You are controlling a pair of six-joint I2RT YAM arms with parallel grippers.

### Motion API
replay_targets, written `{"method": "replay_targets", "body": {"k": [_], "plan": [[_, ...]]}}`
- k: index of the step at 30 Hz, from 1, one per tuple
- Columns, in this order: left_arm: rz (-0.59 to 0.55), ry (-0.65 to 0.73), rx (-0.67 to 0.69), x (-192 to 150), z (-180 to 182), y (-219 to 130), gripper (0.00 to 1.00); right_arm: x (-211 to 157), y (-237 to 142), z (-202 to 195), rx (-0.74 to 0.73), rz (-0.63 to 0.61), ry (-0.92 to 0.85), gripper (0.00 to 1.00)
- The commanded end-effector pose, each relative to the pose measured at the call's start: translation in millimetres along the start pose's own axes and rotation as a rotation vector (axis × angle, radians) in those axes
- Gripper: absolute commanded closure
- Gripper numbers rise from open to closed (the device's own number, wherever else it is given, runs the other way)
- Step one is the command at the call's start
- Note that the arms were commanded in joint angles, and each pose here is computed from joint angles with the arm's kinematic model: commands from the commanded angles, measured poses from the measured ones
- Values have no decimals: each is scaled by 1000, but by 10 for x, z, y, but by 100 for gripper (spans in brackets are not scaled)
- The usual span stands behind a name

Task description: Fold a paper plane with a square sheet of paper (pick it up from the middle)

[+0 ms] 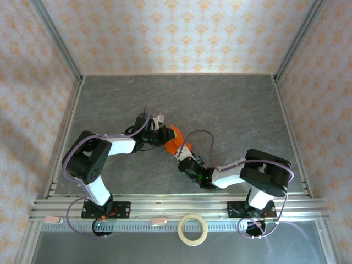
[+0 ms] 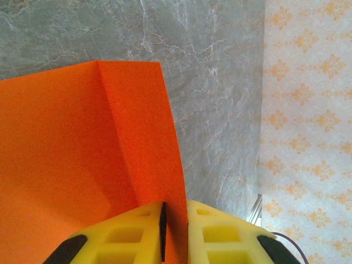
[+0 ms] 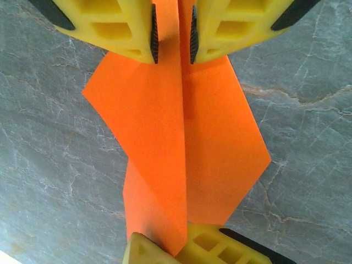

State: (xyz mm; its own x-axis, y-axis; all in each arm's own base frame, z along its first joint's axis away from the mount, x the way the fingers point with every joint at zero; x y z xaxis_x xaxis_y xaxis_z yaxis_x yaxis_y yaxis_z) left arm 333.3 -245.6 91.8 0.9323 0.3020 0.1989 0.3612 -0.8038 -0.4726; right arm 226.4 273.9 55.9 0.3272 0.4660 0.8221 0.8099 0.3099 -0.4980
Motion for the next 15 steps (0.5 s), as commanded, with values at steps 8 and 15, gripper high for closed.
{"method": "replay_targets", "body": {"k": [8,15], "plan": [[1,16,-28,2,-75,-15,84,32,-2,-37,-34,-28,36,90],[-3,15,-26,6,-78,-24,84,36,-20,-60,-15,-39,65,85]]}}
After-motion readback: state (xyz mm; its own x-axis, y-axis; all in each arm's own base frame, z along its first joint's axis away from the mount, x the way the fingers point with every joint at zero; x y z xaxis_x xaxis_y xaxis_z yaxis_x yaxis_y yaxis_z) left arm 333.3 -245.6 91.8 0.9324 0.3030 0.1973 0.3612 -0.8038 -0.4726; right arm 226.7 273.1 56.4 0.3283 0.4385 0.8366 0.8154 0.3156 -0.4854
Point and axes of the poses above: each hand's point on the last joint's axis, 136 mm out from that joint toward the fingers, its own y axis out along the fingers, its own z axis along the line the jaws close on, x = y × z, the point moved 2 cm from there along -y, back along the fingers, and after that the axes turned 1 degree about y, right-handed, at the moved point
